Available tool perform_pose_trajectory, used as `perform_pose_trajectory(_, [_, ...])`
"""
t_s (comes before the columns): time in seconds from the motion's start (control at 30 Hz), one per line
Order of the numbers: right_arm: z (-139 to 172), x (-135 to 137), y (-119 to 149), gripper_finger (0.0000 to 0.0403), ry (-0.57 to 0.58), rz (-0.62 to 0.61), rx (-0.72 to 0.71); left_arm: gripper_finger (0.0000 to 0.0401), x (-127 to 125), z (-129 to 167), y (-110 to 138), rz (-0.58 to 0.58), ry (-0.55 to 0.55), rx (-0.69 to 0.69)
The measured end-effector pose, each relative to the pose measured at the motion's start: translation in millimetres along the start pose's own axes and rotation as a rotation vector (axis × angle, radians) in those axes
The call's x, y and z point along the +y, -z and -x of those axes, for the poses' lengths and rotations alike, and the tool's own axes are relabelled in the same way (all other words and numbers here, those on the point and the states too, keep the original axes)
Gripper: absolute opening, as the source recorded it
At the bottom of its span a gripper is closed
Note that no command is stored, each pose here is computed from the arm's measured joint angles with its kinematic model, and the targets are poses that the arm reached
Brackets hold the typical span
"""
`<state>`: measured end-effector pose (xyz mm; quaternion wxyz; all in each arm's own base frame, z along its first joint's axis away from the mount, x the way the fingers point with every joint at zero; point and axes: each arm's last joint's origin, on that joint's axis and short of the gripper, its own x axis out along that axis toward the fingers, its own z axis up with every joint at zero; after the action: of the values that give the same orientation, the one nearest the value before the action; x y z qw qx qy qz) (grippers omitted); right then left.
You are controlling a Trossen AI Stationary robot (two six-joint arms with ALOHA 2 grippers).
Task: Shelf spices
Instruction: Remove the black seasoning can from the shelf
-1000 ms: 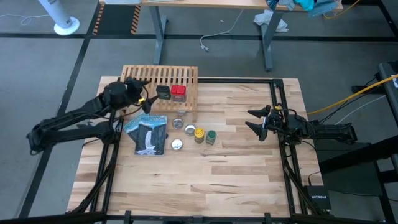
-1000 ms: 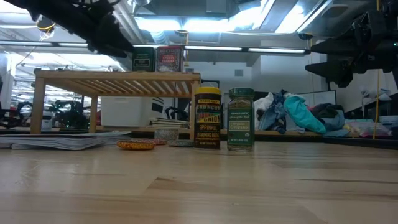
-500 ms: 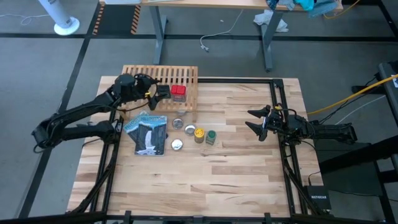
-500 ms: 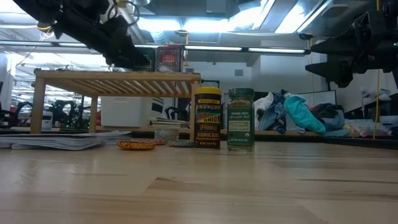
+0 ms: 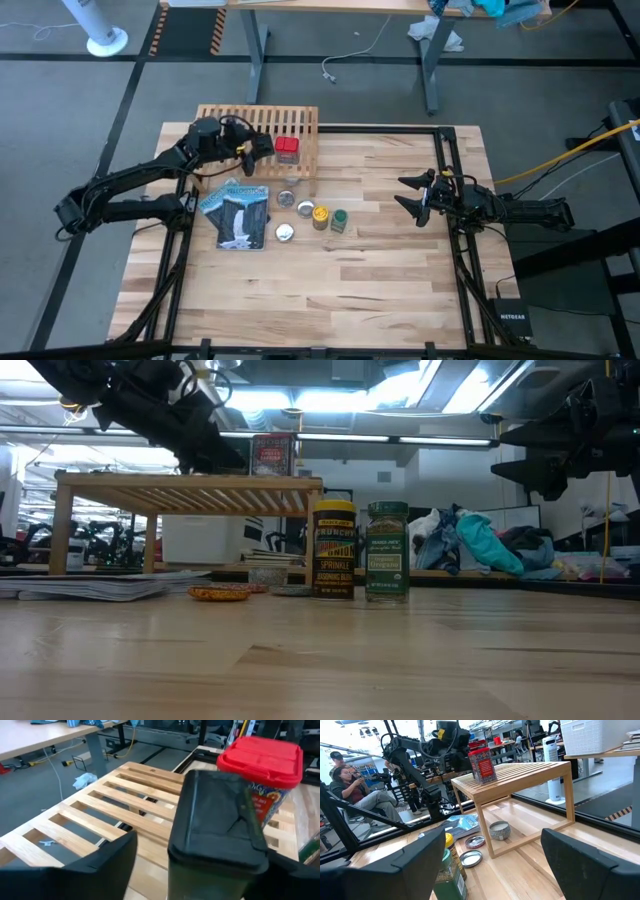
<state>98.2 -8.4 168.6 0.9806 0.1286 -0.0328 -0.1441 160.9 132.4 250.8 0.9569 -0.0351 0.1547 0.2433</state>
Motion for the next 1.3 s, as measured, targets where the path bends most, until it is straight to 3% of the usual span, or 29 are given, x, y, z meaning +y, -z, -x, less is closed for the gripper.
perform_pose_trajectory(0.33, [0, 0, 0, 0.0335, 0.0, 0.0, 0.0, 0.01, -4, 2, -2, 0.044, 0.016, -0.011])
perform_pose_trajectory(0.7, [0, 0, 0, 0.0335, 0.0, 0.0, 0.0, 0.0098, -12, 36, -21, 0.034, 0.018, -0.175])
perform_pose_trajectory(1.03, [0, 0, 0, 0.0335, 0.0, 0.0, 0.0, 0.01, -36, 78, -27, 0.09, 0.147, -0.264])
perform_pose_trajectory(1.3, [0, 0, 0, 0.0335, 0.0, 0.0, 0.0, 0.01, -58, 86, -27, 0.104, 0.235, -0.277])
